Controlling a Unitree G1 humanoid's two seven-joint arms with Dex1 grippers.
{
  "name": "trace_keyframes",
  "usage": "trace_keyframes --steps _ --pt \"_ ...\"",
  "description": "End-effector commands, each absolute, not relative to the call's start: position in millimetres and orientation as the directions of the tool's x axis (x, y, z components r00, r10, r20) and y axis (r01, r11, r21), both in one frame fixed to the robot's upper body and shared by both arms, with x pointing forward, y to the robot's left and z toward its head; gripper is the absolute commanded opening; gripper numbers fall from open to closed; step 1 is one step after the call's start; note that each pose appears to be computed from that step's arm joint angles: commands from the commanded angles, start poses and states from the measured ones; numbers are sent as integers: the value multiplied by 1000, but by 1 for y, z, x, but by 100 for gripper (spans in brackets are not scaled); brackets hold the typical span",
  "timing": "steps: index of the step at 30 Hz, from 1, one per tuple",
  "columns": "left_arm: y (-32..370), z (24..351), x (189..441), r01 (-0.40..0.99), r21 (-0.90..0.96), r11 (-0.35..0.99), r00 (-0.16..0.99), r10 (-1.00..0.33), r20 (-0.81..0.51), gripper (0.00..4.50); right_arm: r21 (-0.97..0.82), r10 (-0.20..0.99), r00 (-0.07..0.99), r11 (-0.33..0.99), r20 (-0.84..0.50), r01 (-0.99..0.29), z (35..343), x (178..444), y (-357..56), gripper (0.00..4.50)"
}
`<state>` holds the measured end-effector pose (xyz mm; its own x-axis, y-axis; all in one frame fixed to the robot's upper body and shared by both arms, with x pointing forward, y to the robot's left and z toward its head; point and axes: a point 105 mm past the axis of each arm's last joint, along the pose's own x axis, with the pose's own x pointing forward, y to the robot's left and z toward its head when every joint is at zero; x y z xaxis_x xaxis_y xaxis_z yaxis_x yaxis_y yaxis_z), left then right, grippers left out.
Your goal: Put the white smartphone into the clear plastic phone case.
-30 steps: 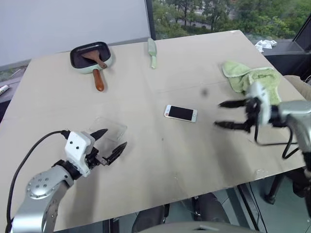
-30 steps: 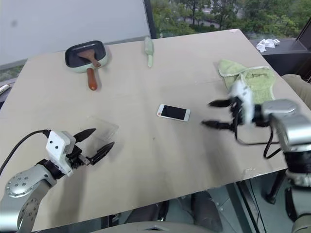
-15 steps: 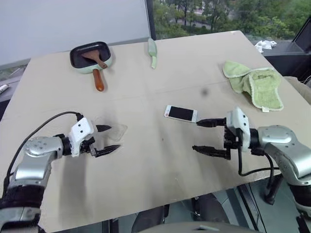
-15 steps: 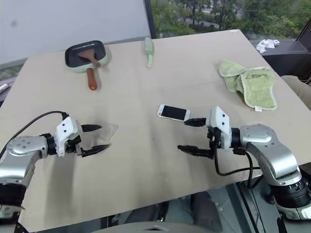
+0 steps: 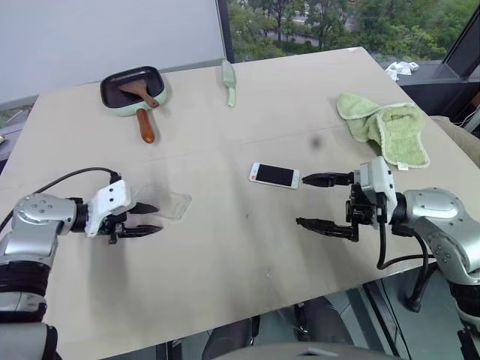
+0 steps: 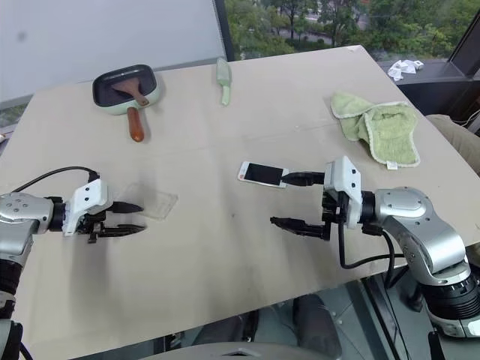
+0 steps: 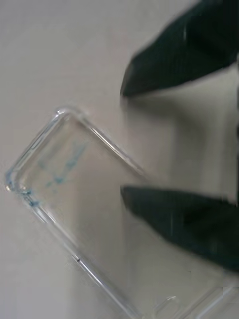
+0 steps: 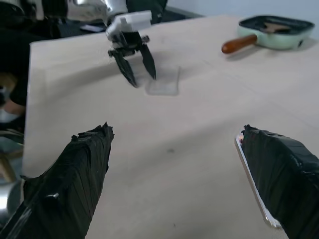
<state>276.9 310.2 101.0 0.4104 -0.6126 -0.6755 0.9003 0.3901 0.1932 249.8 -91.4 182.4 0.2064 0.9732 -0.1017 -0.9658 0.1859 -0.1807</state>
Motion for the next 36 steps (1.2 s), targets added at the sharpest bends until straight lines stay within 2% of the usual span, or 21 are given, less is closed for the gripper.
trace_keyframes --steps 1,2,3,11,18,25,30,33,36 --pt "314 92 267 912 160 378 371 -593 -714 72 -214 980 183 164 -73 -963 195 245 -88 450" --pt "313 92 267 912 162 376 372 -595 -713 24 -213 980 182 162 -76 -963 195 246 -88 450" --pt "311 92 268 913 167 372 374 -599 -708 3 -214 980 181 161 -77 -964 195 246 -88 450" --pt "251 111 271 928 163 334 366 -739 -566 3 -210 979 185 163 -87 -964 190 247 -92 450" --pt "215 125 264 932 169 321 361 -784 -505 3 -212 977 193 170 -90 -962 187 248 -94 450" --pt "197 138 262 923 183 339 385 -818 -428 3 -211 976 199 177 -92 -961 180 249 -96 450" --pt "215 147 258 919 145 367 391 -799 -456 3 -214 975 204 181 -90 -960 178 250 -98 450" --pt "235 148 259 908 176 381 417 -773 -479 80 -214 975 204 181 -93 -960 177 250 -98 450" --pt "252 144 257 909 178 377 415 -775 -476 212 -216 975 204 180 -92 -960 176 250 -98 450"
